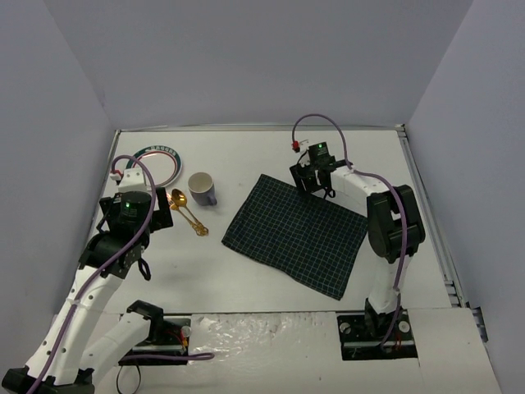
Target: Set the dinner table for one person
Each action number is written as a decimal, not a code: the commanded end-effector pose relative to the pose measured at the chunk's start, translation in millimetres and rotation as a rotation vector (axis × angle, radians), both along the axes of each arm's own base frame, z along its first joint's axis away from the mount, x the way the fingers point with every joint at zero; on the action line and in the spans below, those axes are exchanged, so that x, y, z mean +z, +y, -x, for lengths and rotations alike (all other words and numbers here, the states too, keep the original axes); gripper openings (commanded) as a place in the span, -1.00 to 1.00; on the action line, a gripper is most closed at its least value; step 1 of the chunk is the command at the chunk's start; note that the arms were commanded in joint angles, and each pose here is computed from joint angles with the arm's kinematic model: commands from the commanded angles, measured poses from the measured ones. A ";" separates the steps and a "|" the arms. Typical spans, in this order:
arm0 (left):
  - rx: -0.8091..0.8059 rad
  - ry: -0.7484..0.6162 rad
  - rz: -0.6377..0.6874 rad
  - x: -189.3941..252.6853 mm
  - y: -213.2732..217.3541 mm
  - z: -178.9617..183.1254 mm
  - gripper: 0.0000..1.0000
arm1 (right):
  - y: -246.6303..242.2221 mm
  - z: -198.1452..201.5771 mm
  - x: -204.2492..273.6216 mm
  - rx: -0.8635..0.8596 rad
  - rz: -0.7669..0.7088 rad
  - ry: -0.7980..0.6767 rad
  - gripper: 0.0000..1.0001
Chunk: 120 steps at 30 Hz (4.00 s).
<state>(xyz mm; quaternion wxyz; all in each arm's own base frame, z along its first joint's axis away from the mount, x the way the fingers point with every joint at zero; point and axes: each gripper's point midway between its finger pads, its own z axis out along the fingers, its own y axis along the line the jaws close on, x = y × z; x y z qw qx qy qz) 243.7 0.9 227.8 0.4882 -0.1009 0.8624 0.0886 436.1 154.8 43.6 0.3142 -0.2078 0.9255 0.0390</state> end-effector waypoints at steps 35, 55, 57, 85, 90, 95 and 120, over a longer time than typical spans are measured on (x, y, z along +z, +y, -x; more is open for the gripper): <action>-0.009 -0.017 0.010 4.2 -1.0 -10.2 0.94 | -77.3 -94.3 -3.6 0.077 0.145 -0.042 -1.00; -0.022 0.040 0.009 -10.7 -6.4 -17.6 0.94 | -141.4 -188.3 14.6 -0.024 0.366 -0.203 -0.91; -0.025 0.039 0.010 -10.3 -7.0 -18.2 0.94 | -141.3 -193.8 14.6 -0.051 0.349 -0.213 -0.75; -0.463 -0.075 0.310 55.7 -217.9 -138.1 0.93 | -210.2 -16.9 123.4 -0.709 -0.535 -0.367 0.60; -0.546 -0.132 0.407 55.5 -289.4 -185.5 0.83 | -207.8 -10.9 116.6 -0.694 -0.632 -0.359 0.56; -0.578 -0.178 0.439 41.4 -332.5 -225.8 0.68 | -204.5 -10.1 111.4 -0.683 -0.683 -0.364 0.55; -0.525 -0.062 0.318 -109.3 -358.4 -312.6 -0.24 | -244.8 1.8 31.8 -0.799 -0.758 -0.262 -0.15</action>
